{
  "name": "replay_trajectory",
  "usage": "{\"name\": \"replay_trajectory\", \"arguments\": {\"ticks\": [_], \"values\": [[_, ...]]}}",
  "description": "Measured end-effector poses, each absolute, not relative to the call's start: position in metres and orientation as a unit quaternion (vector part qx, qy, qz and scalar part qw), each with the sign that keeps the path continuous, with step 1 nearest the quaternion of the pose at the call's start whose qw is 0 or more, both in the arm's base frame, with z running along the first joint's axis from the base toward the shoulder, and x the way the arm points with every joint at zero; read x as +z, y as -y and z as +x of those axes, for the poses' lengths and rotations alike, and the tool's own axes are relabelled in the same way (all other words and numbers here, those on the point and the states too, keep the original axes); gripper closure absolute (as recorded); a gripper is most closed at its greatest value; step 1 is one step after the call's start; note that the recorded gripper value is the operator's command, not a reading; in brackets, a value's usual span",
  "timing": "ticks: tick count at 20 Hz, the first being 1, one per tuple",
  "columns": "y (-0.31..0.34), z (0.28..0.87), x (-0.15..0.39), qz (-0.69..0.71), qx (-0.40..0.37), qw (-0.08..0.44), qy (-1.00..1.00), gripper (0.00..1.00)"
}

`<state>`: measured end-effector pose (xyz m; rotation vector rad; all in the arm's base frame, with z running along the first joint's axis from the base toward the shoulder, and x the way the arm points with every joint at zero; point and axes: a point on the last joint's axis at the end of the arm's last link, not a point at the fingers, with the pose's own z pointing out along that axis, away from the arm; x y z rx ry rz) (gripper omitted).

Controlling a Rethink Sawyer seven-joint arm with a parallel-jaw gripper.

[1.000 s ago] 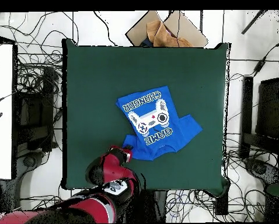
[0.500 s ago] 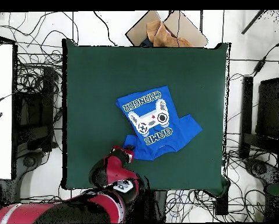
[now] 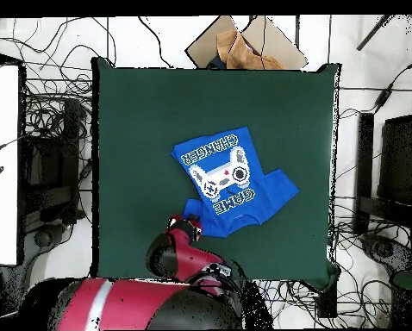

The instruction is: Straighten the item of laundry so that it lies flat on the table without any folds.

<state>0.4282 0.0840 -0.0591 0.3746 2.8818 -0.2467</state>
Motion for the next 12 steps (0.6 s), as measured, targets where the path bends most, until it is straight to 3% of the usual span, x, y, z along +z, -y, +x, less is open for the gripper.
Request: {"name": "replay_trajectory", "arguments": {"ticks": [12], "values": [[-0.089, 0.430, -0.056, 0.189, -0.051, 0.093, -0.976, 1.00]]}}
